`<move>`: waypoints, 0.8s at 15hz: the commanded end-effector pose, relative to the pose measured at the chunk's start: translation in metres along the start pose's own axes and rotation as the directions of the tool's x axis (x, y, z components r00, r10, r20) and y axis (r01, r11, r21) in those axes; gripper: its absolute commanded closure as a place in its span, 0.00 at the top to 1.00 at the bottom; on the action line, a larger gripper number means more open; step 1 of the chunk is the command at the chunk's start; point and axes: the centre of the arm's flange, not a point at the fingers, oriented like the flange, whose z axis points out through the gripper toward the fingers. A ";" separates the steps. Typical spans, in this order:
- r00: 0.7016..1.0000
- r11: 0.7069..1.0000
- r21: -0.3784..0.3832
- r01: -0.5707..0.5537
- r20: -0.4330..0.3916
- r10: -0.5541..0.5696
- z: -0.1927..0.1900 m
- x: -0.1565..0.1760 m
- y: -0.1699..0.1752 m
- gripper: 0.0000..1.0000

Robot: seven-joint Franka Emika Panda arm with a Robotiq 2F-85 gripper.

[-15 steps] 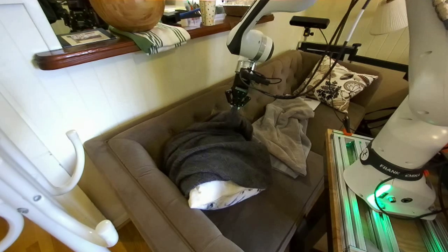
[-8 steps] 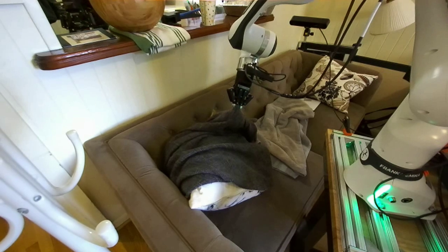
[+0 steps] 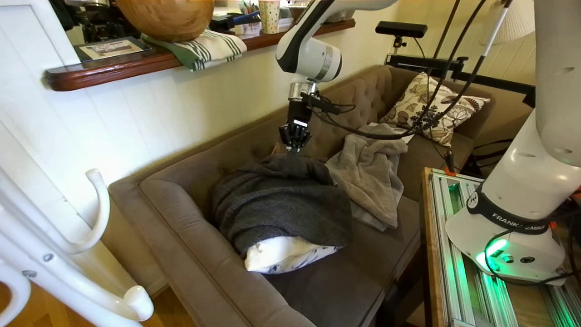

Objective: Move the grey cloth to the left.

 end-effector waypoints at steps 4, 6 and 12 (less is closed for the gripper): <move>0.937 0.947 0.036 0.318 0.143 -0.320 0.070 -0.030 -0.109 0.02; 0.899 0.916 0.048 0.398 0.180 -0.400 0.090 -0.037 -0.128 0.02; 0.767 0.815 0.121 0.566 0.284 -0.575 0.147 -0.057 -0.143 0.02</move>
